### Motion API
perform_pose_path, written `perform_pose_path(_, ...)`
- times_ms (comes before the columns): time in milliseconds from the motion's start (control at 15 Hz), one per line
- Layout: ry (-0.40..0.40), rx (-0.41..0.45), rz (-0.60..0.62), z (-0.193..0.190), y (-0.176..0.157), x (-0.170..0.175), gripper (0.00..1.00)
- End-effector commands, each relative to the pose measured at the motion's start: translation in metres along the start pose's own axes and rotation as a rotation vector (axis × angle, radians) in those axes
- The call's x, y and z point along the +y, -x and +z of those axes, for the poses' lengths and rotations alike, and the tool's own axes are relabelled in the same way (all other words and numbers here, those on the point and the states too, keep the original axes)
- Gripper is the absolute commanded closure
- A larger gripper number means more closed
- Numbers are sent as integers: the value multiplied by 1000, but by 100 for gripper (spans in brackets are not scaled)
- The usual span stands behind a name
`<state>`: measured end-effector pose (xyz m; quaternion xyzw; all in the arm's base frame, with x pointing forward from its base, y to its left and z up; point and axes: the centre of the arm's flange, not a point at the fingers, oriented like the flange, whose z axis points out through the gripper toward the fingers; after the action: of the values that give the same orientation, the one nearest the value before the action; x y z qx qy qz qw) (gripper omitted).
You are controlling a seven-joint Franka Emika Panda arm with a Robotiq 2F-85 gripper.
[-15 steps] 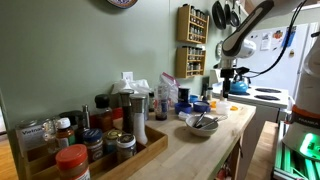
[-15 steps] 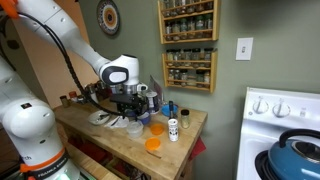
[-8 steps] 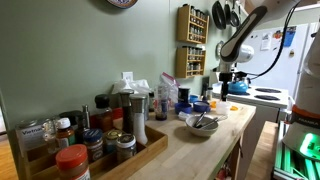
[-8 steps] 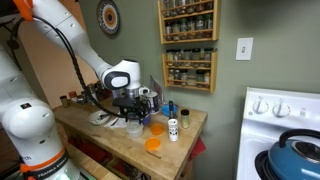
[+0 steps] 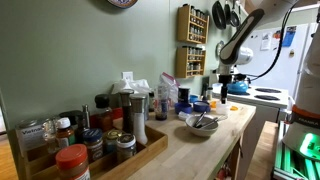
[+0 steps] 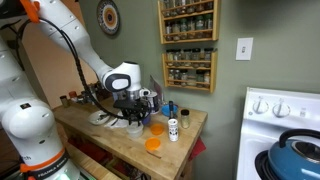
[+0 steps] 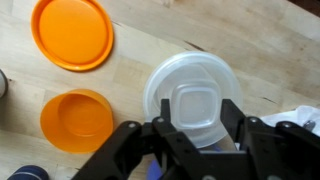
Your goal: Remove the small clear bowl from the clear bowl and put it upside down on the orange bowl
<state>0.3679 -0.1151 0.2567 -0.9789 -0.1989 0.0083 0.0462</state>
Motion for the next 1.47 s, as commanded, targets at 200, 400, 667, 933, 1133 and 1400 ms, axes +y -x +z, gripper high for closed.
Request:
perform_pose_path(200,5,-12,31,18,12,-6,31)
perform_pose_path(400,1,-21,32,24,10,-5,57)
perform_pose_path(667,13,-11,21,16,9,-9,68)
perform_pose_path(933,9,-14,-7,2,7,-16,68)
perform_pose_path(1133,-20,-19,-27,-15,8,-18,68)
perform_pose_path(1400,-55,-6,-49,-42,12,-20,68)
